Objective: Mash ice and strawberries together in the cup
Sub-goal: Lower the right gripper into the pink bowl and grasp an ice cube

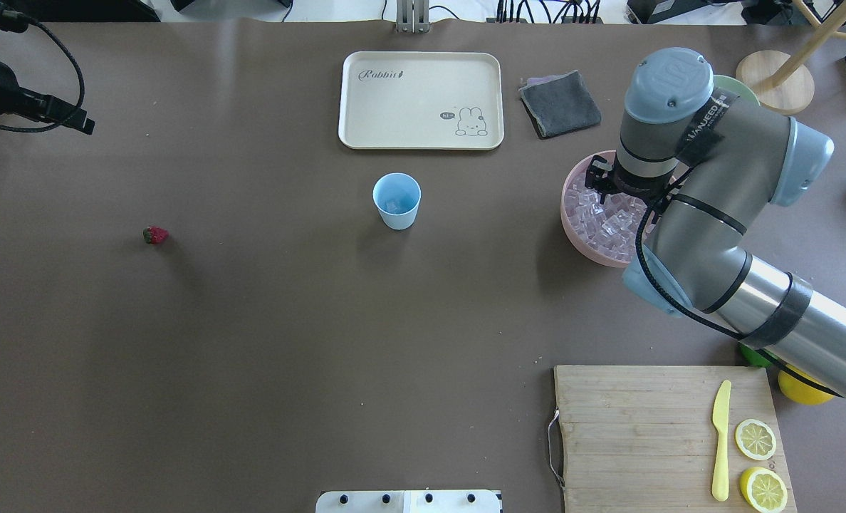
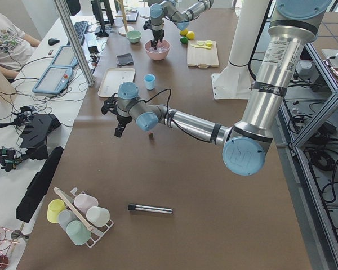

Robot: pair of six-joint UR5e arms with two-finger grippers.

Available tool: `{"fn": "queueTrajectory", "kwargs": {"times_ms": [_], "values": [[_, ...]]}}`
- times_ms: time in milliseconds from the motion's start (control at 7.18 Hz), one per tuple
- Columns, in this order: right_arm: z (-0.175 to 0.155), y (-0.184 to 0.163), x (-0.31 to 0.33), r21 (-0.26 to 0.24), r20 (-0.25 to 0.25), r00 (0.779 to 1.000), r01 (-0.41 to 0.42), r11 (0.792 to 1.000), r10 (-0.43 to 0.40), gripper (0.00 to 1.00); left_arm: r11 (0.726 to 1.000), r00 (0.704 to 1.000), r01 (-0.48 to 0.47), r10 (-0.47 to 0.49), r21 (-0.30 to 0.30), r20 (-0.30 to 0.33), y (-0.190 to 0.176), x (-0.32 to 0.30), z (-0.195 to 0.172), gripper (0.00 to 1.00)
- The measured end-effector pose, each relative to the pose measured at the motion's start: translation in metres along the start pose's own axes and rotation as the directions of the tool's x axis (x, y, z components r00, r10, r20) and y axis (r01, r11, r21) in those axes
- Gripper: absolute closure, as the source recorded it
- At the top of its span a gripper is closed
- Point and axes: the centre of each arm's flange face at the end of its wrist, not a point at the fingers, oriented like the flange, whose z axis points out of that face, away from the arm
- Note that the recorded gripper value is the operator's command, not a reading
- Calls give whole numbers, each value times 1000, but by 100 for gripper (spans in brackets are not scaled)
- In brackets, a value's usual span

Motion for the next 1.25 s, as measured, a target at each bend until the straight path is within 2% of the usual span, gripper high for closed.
{"fn": "queueTrajectory", "kwargs": {"times_ms": [696, 1114, 1253], "values": [[10, 14, -12, -12, -10, 1000, 10, 1000, -11, 15, 1000, 1000, 0, 0, 0, 0, 8, -6, 2, 2], [12, 18, -12, -15, -16, 1000, 11, 1000, -11, 25, 1000, 1000, -1, 1, -1, 0, 13, -11, 4, 2], [14, 19, -11, -14, -19, 1000, 11, 1000, -12, 24, 1000, 1000, -1, 1, 0, 0, 13, -11, 4, 2]]}}
